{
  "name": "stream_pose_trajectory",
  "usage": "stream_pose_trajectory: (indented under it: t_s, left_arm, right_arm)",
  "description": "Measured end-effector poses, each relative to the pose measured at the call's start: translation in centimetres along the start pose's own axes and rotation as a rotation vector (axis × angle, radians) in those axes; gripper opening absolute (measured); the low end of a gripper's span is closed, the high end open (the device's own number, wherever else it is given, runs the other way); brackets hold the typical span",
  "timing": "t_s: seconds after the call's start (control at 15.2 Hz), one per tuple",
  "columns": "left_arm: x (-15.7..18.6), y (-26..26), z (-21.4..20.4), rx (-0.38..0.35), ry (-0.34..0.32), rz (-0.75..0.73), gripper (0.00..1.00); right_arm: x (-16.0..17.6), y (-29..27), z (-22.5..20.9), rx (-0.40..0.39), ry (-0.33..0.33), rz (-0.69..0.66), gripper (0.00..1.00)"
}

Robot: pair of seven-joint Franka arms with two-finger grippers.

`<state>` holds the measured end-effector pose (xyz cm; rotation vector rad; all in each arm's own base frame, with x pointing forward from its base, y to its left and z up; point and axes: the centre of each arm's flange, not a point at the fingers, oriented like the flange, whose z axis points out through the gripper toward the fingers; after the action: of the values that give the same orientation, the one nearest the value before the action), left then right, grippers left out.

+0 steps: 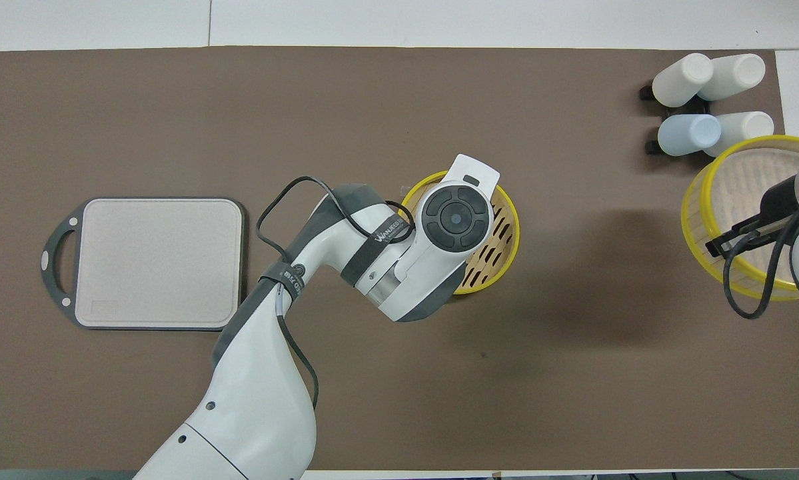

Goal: Place bun in steamer
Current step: 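Lower the bun into the open steamer and open the left gripper, then raise the left gripper away while the right gripper brings the lid back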

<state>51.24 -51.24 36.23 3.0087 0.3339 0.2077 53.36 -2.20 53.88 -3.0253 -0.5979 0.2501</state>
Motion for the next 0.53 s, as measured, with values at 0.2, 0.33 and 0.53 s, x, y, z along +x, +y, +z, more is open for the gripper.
stream_pose_trajectory:
  t_s: [0.2,0.33,0.53]
  left_arm:
    - [4.4,-3.7,-7.3,0.027,0.014,-0.039,1.00]
    - [8.3,-8.7,-13.3,0.059,0.016,-0.039,1.00]
    - [14.3,-18.5,-20.1,0.099,0.011,-0.021,1.00]
  right_arm:
    - [0.0,0.0,0.0,0.000,0.001,0.000,0.09]
    - [0.2,-0.2,-0.7,-0.008,0.017,0.001,0.09]
    - [2.8,-5.5,-3.2,-0.033,0.072,0.057,0.09]
